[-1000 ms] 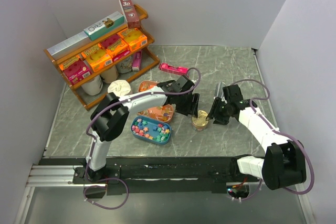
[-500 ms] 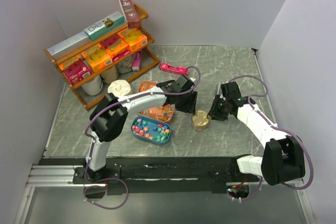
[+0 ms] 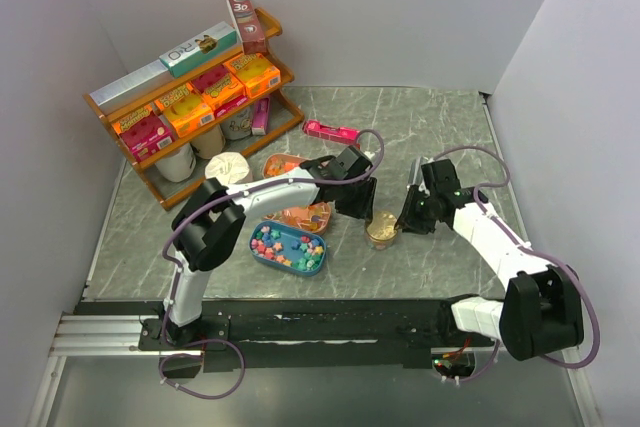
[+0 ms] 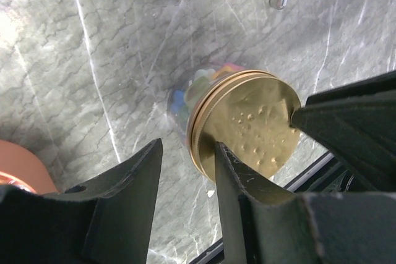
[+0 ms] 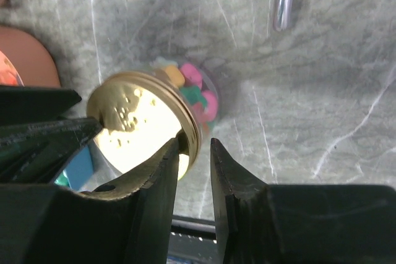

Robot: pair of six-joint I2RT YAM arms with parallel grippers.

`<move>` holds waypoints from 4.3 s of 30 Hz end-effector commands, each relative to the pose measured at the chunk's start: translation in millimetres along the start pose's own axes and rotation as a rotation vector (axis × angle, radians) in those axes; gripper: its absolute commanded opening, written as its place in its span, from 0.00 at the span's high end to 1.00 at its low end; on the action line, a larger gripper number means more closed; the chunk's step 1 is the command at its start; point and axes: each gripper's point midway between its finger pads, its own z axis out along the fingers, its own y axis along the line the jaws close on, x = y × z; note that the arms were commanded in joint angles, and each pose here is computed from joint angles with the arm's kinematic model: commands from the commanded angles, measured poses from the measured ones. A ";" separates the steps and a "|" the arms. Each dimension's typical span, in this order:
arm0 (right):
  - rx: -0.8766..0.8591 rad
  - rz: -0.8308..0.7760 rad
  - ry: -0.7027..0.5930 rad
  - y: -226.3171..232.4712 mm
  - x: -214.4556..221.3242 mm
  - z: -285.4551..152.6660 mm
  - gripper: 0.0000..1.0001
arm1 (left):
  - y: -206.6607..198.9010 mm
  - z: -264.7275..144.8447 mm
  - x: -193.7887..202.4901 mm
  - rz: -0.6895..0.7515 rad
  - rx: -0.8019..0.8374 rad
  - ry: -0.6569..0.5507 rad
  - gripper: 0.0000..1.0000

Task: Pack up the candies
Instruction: Close the bottle lid on the packing bottle, then screw the bottle lid onto the packing bottle.

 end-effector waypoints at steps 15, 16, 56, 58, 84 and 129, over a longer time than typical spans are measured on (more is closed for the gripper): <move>0.064 -0.089 0.140 -11.2 42.0 9.2 0.77 | 12.8 16.5 23.7 0.011 -0.031 -0.007 0.67; 0.078 -0.087 0.141 -13.5 43.8 8.5 0.80 | 13.3 18.6 25.7 0.012 -0.034 -0.005 0.68; 0.069 -0.121 0.022 10.4 15.2 -25.0 0.74 | -16.9 -44.6 -13.0 0.094 0.067 -0.319 0.50; 0.062 -0.126 0.026 13.1 14.2 -23.8 0.74 | -21.1 -43.6 -1.3 0.117 0.108 -0.298 0.47; 0.117 -0.124 0.024 -0.4 19.9 1.2 0.80 | -36.6 -8.3 38.8 0.196 0.125 -0.245 0.55; 0.130 -0.143 0.155 3.3 34.8 -6.1 0.73 | -51.8 -68.2 19.8 0.188 0.280 -0.632 0.25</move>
